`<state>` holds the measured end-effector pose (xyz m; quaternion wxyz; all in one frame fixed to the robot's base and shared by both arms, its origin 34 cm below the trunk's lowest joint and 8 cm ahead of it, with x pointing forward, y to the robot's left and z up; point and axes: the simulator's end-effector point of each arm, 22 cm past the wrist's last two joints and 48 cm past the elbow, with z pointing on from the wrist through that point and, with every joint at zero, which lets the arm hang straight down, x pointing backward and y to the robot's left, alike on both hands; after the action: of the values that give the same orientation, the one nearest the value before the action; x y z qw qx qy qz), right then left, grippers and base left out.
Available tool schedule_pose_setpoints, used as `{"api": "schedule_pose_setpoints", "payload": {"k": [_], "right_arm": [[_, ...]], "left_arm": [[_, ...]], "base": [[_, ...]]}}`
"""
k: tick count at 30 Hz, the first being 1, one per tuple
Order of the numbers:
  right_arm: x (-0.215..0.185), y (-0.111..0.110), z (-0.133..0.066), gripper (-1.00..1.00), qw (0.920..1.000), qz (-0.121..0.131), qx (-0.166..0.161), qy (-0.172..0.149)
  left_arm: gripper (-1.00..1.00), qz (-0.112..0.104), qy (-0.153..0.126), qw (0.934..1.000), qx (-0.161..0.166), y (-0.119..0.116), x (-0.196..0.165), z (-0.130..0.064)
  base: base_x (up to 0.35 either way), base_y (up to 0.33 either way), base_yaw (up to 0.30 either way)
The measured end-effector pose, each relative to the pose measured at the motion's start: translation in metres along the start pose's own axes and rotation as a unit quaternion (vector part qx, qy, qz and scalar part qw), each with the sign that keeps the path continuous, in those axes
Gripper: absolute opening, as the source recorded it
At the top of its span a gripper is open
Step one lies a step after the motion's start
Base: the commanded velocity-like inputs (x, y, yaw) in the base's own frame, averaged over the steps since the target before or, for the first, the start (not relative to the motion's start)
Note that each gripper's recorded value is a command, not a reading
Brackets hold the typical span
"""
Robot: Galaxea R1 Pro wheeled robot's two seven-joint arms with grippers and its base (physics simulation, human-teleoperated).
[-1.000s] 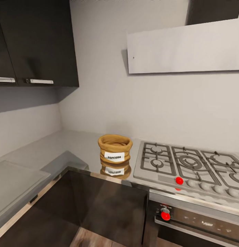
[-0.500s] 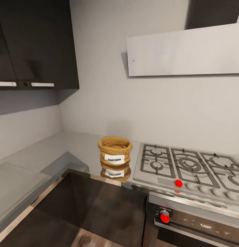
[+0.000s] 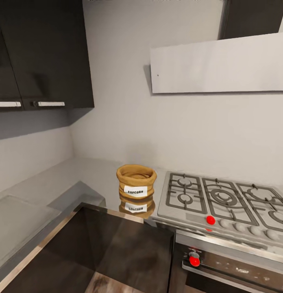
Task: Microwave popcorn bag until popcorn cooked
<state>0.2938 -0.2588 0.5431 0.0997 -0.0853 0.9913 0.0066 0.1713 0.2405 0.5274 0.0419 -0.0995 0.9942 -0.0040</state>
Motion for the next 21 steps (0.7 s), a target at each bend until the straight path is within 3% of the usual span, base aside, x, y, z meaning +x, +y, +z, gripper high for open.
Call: {"api": "schedule_pose_setpoints", "payload": {"k": [21], "right_arm": [[0.0072, -0.0005, 0.0, 1.0, 1.0, 0.002, -0.001, 0.008]], "left_arm": [[1.0, 0.002, 0.01, 0.9999, -0.001, 0.0012, 0.0078, -0.0014]], "base": [[0.0, 0.0, 0.0]]}}
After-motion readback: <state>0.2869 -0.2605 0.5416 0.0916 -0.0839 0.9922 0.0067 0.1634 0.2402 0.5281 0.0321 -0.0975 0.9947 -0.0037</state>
